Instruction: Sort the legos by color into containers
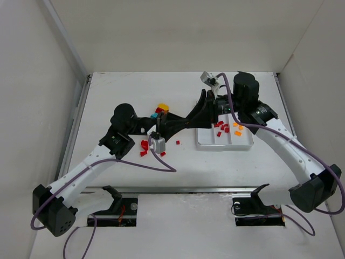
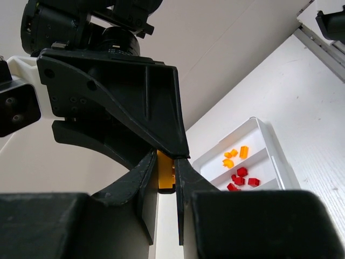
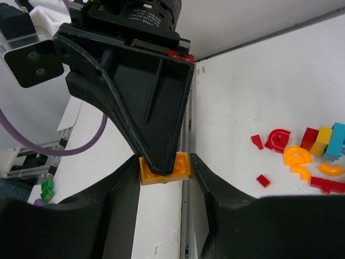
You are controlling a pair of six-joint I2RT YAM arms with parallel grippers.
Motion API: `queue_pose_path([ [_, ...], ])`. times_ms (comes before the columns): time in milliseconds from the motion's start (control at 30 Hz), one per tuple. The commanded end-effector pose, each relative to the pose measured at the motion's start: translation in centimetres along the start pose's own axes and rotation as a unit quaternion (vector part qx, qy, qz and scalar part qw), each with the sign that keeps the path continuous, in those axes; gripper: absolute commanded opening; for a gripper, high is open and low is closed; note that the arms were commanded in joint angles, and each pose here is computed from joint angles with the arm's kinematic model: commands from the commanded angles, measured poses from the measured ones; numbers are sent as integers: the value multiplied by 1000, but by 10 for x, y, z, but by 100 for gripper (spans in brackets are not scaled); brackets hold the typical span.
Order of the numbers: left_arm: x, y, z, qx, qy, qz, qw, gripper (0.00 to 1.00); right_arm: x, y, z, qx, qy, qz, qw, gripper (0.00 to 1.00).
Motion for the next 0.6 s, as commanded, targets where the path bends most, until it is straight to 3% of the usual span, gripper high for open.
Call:
queue_pose_path([
  [0,-17,-1,1,9,-28,27,999,0,-20,4,1,-12,-19,-49,999,29],
  [67,-17,-1,1,9,-28,27,999,0,-18,2,3,-12,-17,-40,999,0],
  [167,-13,-4,1,10,-26,23,999,0,-14,4,5,-16,-14,-32,999,0],
  [200,-13,-4,1,10,-26,23,999,15,-14,4,5,-16,-14,-32,999,0],
  [300,-10,-7,0,12,-24,15,1000,27,-14,3,5,-12,-14,-31,999,0],
  [333,-10,-7,0,12,-24,15,1000,39,-14,3,5,-12,-14,-31,999,0],
  [467,-14,-7,-1,11,-26,14,1000,60,-16,4,3,3,-17,-46,999,0],
  [567,-11,-8,-2,0,-19,-1,1000,71,-9,-1,3,24,-15,-38,999,0],
])
Point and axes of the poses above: each gripper's point midway between its finger pads, its own z axis out along the fingers, its own y axis along the line the jaws close on, x = y × z, the point moved 5 cm from there along -z, back along the fingers, and after that the axes turned 12 degrees about -z, right-handed, at the moved point
